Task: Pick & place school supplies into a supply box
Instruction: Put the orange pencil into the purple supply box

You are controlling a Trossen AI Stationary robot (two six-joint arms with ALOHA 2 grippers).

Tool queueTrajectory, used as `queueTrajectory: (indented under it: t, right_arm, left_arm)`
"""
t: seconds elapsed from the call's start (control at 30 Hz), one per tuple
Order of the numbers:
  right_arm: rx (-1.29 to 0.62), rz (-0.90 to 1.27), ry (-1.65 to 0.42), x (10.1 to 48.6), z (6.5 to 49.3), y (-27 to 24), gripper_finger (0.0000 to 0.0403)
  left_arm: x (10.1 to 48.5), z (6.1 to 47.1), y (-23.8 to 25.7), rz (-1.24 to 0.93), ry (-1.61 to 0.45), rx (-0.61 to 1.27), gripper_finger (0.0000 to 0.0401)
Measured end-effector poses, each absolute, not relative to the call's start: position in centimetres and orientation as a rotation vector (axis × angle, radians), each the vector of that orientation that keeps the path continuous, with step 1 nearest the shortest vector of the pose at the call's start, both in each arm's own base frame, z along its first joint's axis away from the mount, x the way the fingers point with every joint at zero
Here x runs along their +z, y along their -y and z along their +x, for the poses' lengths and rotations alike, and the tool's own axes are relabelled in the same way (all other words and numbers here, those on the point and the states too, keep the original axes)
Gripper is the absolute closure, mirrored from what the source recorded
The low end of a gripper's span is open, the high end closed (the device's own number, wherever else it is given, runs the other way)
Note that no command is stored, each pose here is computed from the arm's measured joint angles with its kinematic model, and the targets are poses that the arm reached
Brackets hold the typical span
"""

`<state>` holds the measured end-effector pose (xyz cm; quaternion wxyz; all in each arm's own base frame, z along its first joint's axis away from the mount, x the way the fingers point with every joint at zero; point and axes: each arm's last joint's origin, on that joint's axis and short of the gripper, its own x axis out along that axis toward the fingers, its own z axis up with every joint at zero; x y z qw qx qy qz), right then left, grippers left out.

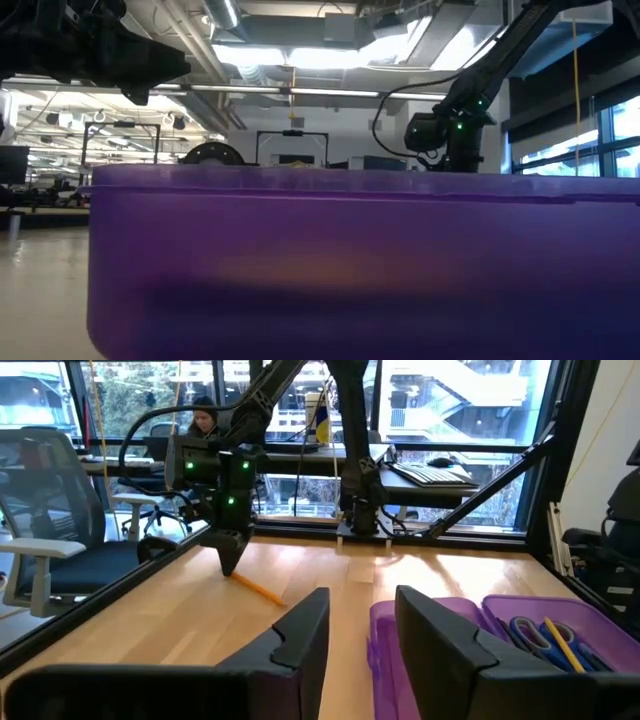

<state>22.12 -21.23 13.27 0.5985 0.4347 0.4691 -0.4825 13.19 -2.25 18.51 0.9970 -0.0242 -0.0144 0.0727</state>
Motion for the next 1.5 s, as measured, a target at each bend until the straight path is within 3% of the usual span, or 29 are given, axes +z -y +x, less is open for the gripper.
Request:
queueTrajectory:
  t: [0.23, 0.53, 0.9, 1.2, 1.5]
  right_arm:
    - [-1.063, 0.958, -1.155, 13.2, 22.0, 20.9, 0.0320]
    - [-0.867, 0.711, -1.291, 13.1, 23.5, 18.9, 0.0384]
    - [-0.299, 0.434, -1.422, 13.0, 26.9, 12.7, 0.0357]
    - [-0.057, 0.067, -1.504, 13.0, 28.7, 6.8, 0.0355]
    - [-0.023, 0.035, -1.448, 13.0, 29.6, 4.8, 0.0359]
  left_arm:
    - [18.5, 13.2, 2.2, -0.049, 0.029, 0.145, 0.0293]
    - [18.5, 13.2, 2.3, -0.049, 0.029, 0.145, 0.0292]
    - [18.5, 13.2, 2.2, -0.050, 0.029, 0.145, 0.0290]
    - [18.5, 13.2, 2.2, -0.050, 0.029, 0.146, 0.0294]
    - [18.5, 13.2, 2.2, -0.049, 0.029, 0.145, 0.0291]
